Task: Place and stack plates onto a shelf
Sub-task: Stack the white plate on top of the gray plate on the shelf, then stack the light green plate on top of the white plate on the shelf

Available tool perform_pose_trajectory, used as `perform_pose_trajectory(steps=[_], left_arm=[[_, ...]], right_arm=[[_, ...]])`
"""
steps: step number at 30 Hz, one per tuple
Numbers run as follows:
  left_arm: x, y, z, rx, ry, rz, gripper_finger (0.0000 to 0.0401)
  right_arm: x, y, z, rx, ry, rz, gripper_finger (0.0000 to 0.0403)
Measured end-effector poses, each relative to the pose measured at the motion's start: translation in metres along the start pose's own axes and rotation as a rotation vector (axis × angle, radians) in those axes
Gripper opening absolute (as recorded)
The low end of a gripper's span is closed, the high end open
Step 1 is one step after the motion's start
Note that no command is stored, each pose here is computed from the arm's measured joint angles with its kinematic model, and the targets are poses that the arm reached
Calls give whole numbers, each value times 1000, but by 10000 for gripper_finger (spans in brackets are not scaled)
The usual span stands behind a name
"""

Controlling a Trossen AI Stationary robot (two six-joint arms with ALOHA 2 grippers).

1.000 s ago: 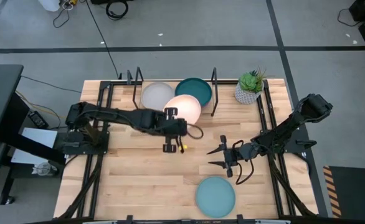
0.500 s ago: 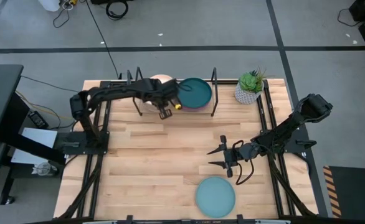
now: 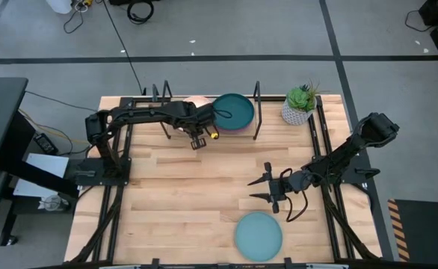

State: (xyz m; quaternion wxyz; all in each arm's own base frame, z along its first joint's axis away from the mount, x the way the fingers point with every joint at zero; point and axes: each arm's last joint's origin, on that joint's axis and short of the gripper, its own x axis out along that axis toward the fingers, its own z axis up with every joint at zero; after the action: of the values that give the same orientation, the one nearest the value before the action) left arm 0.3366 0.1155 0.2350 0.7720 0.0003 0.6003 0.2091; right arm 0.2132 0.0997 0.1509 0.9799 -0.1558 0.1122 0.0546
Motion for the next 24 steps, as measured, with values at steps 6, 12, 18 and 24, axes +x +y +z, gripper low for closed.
perform_pose_trajectory(steps=[6,12,18,24], left_arm=[[-11,0,0,19,13,-22,126],[-58,7,10,-17,-120,0,185],[-68,-3,7,-2,-137,-22,179],[-82,-62,9,209,-241,-170,154]], right_arm=[[0,0,0,-12,-5,5,187],[0,1,-2,-35,19,11,187],[0,1,-2,-43,15,10,187],[0,1,-3,-53,27,9,187]])
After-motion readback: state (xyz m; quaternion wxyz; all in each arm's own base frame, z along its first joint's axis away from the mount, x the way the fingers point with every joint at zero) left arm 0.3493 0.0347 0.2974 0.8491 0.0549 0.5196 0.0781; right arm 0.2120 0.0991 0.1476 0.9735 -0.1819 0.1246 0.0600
